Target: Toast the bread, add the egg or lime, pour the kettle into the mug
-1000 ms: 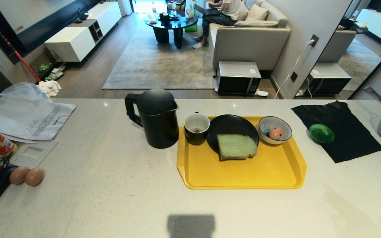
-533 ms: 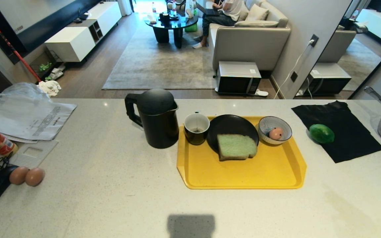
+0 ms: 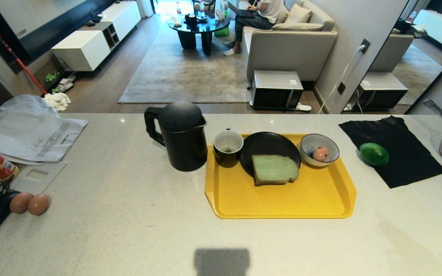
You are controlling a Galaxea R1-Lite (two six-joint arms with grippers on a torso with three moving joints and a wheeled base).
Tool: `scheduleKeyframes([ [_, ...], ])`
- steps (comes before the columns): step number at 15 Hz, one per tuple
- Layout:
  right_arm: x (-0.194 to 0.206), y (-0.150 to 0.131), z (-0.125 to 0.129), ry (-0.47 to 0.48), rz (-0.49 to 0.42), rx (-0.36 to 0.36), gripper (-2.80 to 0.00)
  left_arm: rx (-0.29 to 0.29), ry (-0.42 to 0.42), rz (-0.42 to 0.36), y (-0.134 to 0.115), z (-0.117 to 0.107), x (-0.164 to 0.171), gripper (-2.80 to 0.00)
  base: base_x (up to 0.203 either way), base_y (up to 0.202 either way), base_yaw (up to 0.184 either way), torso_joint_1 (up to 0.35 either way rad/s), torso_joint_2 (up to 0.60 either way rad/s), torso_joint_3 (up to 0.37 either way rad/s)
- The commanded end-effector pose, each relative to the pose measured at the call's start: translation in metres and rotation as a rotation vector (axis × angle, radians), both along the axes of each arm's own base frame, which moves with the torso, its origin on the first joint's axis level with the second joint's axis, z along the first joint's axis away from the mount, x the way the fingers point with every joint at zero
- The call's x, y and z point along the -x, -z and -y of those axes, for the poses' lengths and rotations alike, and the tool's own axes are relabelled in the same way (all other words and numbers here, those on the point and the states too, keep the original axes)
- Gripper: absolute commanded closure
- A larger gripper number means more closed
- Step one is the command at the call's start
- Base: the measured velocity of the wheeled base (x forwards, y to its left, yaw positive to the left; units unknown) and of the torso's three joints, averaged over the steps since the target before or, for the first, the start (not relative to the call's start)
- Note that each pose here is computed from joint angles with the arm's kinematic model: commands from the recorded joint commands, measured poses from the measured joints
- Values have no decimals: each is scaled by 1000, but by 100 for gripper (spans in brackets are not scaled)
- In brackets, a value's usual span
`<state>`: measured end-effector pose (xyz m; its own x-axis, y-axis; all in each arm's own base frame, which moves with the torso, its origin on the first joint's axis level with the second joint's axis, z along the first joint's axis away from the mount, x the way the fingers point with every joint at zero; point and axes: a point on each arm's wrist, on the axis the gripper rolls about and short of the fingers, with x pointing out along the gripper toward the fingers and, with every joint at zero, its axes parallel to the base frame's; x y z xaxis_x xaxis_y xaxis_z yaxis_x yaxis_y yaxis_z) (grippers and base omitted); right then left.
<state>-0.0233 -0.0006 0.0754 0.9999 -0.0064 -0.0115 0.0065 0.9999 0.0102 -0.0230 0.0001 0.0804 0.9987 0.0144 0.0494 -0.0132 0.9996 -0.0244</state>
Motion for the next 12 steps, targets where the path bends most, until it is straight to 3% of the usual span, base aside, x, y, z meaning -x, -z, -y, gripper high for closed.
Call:
scheduleKeyframes([
  [1,0,0,0,0,0,-2,0,1,-1,-16,5,0,-1,0,0,0,0,-74,147,69],
  [12,0,0,0,0,1,-2,0,1,-1,-16,5,0,-1,0,0,0,0,-88,169,84],
])
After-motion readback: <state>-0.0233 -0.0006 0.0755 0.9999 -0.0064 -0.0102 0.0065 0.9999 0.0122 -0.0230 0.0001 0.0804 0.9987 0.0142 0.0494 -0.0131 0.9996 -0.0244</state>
